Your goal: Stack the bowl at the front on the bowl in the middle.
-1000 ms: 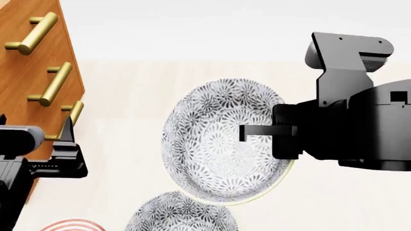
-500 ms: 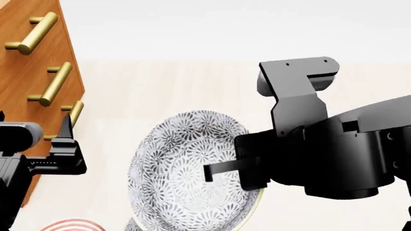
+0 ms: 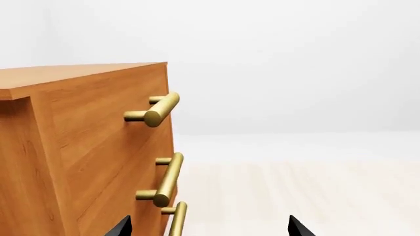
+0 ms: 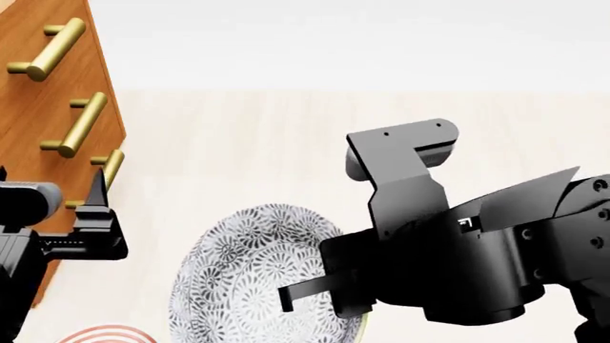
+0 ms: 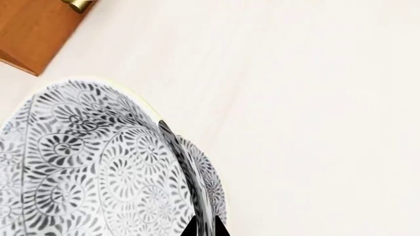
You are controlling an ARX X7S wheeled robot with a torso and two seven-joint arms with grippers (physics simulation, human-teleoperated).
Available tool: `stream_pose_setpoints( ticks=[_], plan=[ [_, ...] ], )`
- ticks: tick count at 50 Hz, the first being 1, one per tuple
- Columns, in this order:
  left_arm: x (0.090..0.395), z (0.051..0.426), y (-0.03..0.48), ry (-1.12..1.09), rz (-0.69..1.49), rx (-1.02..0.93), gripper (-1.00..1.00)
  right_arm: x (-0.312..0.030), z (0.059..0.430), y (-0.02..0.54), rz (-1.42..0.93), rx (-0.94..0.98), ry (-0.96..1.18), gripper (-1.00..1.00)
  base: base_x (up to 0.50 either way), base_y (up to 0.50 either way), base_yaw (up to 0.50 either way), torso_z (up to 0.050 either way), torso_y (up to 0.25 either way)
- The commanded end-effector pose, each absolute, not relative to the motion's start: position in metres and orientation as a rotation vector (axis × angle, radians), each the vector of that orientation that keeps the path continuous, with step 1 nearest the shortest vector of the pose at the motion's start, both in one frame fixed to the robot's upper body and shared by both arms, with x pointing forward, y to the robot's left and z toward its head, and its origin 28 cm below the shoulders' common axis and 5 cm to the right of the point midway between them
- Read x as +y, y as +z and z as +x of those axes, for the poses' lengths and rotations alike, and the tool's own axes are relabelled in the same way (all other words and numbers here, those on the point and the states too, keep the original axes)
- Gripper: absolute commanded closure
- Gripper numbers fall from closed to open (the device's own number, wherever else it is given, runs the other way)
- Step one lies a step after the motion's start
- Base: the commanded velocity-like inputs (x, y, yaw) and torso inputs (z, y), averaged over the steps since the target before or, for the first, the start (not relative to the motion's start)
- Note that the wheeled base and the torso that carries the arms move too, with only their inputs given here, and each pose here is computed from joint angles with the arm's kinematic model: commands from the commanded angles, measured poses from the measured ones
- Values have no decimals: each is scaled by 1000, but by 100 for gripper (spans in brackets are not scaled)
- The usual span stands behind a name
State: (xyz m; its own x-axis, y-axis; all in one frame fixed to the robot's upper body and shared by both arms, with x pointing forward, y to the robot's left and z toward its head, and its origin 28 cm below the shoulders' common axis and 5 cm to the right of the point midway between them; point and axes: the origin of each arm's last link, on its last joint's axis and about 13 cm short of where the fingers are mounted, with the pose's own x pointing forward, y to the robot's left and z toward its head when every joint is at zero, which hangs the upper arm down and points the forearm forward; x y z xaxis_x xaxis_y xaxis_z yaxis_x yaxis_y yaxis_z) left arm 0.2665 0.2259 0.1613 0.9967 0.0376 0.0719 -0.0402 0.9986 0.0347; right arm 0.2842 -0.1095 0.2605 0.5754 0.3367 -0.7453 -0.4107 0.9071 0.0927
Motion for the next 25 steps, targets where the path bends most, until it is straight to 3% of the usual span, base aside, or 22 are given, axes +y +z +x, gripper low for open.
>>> stream_pose_setpoints(
  ticks=[1, 21, 22, 25],
  plan=[
    [226, 266, 159, 40, 38, -64, -100, -109, 293, 245, -76, 881, 455, 100, 0, 0, 0, 0, 0],
    [226, 265, 160, 38, 42, -67, -100, -107, 306, 218, -68, 949, 463, 100, 0, 0, 0, 0, 0],
    [226, 265, 159, 37, 43, -67, -100, -107, 306, 218, -74, 959, 463, -100, 0, 0, 0, 0, 0],
    [226, 266, 159, 37, 42, -66, -100, -107, 305, 217, -80, 964, 465, -100, 0, 0, 0, 0, 0]
  ],
)
